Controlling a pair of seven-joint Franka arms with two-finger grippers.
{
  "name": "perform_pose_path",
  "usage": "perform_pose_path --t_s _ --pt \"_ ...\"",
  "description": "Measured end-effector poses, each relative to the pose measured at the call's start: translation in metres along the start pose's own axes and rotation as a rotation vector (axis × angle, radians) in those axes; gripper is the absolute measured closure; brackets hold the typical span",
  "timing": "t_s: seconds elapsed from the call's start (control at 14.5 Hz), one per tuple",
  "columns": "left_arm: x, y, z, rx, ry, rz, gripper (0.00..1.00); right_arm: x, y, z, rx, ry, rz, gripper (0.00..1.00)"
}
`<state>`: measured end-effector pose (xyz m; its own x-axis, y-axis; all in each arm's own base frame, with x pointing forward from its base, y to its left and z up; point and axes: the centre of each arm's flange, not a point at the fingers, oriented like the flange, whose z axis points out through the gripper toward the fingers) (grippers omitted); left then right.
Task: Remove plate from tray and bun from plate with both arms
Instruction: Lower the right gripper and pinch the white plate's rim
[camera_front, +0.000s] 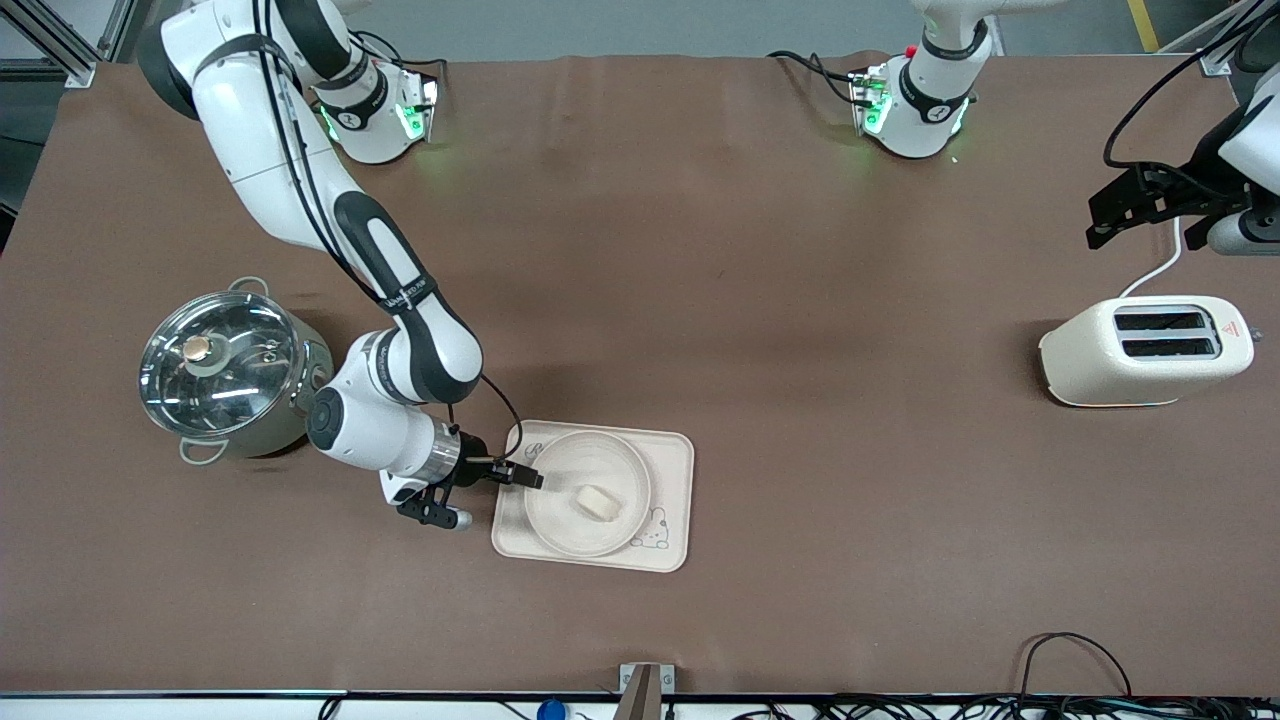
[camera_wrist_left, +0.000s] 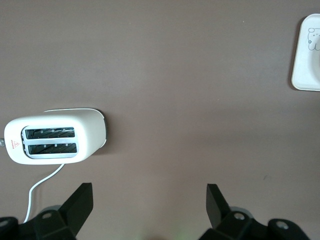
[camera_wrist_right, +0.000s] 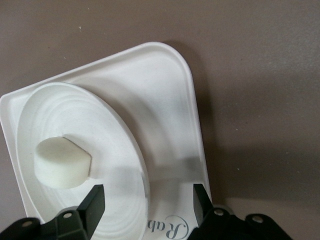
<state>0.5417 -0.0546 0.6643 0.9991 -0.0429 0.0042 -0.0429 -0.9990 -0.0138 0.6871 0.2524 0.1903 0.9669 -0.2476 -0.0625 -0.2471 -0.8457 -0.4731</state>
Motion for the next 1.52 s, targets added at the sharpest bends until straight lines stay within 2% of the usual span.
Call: perform_pose_path --t_s 0.14,0.21,0.34,0.55,0.62,1.17,1.45,1.52 --pt "0.000 0.000 -0.003 0.000 0.007 0.000 0.00 0.001 -0.001 -0.001 0.003 0.002 0.000 0.45" --pt "0.000 0.000 -0.005 -0.001 0.011 0.000 0.00 0.001 -0.001 -0.001 0.003 0.002 -0.001 0.45" --pt "0.000 0.000 -0.007 -0.001 0.015 0.000 0.00 0.001 0.000 0.000 0.002 0.000 0.000 0.57" --pt "0.000 0.000 -0.007 -0.001 0.015 0.000 0.00 -0.002 -0.001 0.005 -0.001 -0.007 -0.003 0.63" --pt "0.000 0.000 -0.007 -0.001 0.015 0.000 0.00 -0.003 -0.001 0.007 -0.001 -0.008 -0.004 0.69" --pt "0.000 0.000 -0.007 -0.001 0.015 0.000 0.00 -0.005 0.000 0.014 -0.005 -0.015 -0.007 0.77" --pt "0.000 0.000 -0.007 -0.001 0.015 0.000 0.00 -0.005 -0.001 0.015 -0.004 -0.004 -0.010 0.87" --pt "0.000 0.000 -0.007 -0.001 0.015 0.000 0.00 -0.005 -0.002 0.016 -0.004 -0.002 -0.013 0.94"
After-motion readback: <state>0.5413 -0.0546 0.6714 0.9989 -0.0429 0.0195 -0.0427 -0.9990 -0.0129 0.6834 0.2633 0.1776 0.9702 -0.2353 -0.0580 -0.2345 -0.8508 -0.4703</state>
